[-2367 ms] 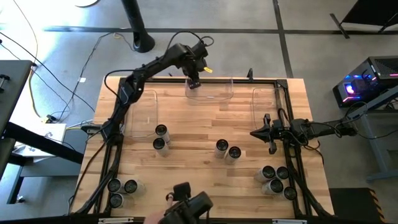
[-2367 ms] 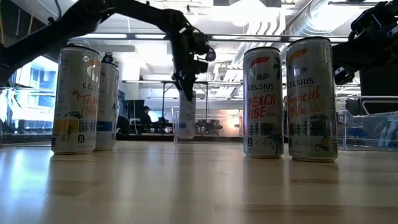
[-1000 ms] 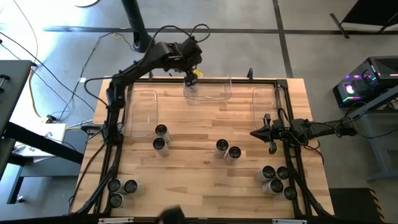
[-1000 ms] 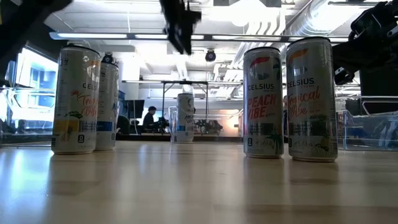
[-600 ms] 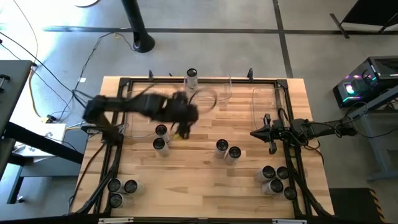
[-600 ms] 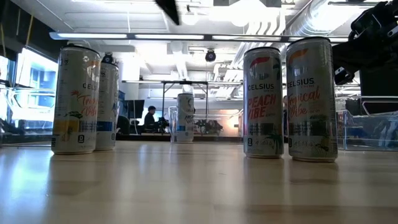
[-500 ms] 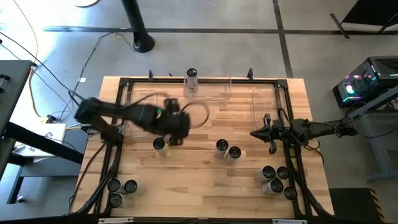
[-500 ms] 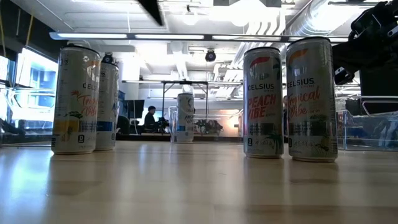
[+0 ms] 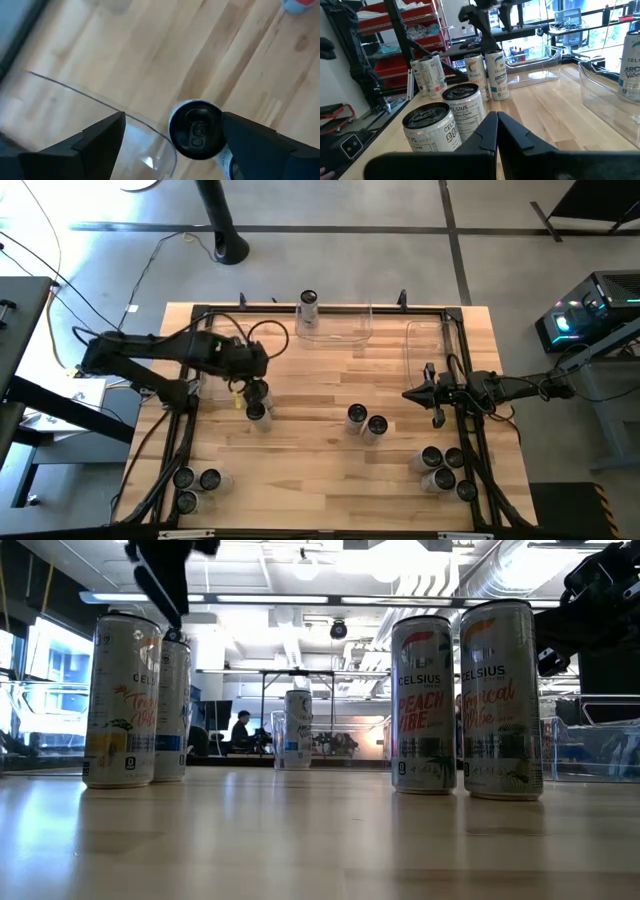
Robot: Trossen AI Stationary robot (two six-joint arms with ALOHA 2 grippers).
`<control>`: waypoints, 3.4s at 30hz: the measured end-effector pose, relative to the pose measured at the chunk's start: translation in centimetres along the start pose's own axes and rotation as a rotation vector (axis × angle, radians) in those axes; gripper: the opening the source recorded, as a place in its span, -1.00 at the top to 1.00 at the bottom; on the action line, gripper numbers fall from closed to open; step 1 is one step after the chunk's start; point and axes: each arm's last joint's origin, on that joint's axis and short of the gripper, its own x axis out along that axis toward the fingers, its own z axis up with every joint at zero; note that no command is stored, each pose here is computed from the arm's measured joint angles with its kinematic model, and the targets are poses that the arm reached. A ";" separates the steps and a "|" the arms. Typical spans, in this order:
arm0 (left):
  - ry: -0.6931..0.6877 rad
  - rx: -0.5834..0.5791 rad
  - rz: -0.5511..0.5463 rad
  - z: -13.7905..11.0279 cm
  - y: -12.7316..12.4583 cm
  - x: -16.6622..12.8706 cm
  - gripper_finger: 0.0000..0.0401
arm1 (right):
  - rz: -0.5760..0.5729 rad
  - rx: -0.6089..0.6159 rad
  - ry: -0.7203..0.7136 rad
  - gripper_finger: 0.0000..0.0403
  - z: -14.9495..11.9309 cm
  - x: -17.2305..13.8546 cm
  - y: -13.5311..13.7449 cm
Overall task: Sort soda cans
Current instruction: Put the white and blue soda can into the middle transparent bin
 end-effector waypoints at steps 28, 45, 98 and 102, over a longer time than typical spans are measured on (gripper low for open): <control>0.190 0.044 -0.071 0.5 -1.5 4.5 -0.60 | -0.001 0.000 0.000 1.00 0.0 0.0 0.0; 0.292 0.163 -0.092 1.2 -2.3 6.8 -0.23 | -0.002 0.000 0.000 1.00 0.0 0.0 0.0; 0.235 0.519 0.036 10.1 -3.5 9.9 -0.75 | 0.000 0.000 0.000 1.00 0.0 0.0 0.0; 0.241 0.381 0.049 9.9 -3.7 9.8 -0.76 | 0.000 0.000 0.000 1.00 0.0 0.0 0.0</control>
